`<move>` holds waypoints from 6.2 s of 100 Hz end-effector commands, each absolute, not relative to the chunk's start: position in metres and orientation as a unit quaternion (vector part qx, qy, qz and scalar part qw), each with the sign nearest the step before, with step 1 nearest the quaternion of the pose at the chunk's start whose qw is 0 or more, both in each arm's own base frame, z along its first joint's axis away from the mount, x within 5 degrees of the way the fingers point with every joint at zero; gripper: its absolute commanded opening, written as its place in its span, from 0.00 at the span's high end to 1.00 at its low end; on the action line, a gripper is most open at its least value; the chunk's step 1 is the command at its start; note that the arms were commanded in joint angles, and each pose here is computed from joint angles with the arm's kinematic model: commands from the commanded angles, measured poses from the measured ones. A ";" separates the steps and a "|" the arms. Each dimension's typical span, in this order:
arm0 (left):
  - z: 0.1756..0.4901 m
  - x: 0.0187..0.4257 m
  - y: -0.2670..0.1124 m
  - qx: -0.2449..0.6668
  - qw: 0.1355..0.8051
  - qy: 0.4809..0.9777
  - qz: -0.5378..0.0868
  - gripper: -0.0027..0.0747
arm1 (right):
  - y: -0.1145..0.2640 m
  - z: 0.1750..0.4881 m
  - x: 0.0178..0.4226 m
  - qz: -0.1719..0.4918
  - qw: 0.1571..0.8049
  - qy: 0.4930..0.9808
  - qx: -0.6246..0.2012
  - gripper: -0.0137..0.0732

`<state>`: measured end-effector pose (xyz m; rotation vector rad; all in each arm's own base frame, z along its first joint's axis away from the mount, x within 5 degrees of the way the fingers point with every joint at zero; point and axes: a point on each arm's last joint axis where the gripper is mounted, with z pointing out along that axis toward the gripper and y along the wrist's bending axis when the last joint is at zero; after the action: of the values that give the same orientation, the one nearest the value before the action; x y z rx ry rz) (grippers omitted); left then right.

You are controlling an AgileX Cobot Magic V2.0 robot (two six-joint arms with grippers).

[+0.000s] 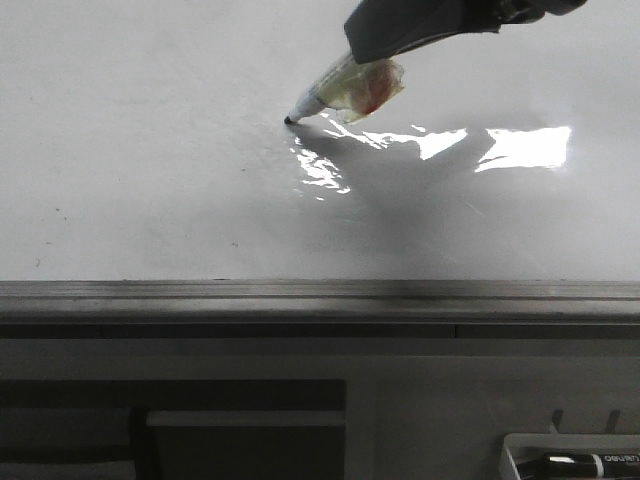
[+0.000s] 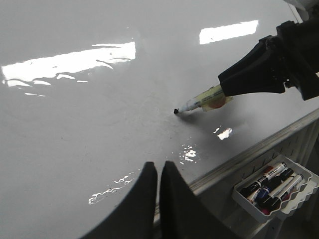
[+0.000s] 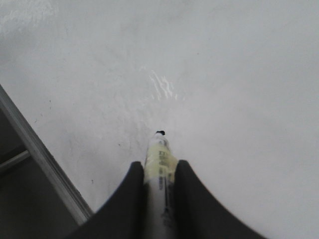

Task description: Write number 5 on whiteboard

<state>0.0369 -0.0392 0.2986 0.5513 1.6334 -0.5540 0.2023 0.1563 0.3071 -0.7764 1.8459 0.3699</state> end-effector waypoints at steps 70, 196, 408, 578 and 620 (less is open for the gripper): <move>0.313 0.037 -0.038 0.209 0.645 0.687 -0.262 0.99 | 0.157 0.306 0.204 0.153 0.494 0.786 -0.339 0.88; 0.316 0.039 -0.037 0.207 0.658 0.679 -0.252 0.99 | 0.165 0.336 0.190 0.218 0.487 0.783 -0.319 0.89; 0.324 0.044 -0.042 0.250 0.651 0.681 -0.223 0.70 | 0.124 0.392 0.137 0.190 0.581 0.702 -0.366 0.89; 0.374 0.122 -0.164 0.628 0.395 0.638 -0.208 0.71 | 0.191 0.384 0.099 0.204 0.542 0.570 -0.582 0.89; 0.352 0.143 -0.185 0.620 0.357 0.663 -0.220 0.71 | 0.205 0.355 0.109 0.198 0.502 0.604 -0.587 0.89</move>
<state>0.1342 -0.1756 0.3356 1.7590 1.7769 -0.5446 0.1093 0.2015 0.3446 -1.4899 1.4752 0.4242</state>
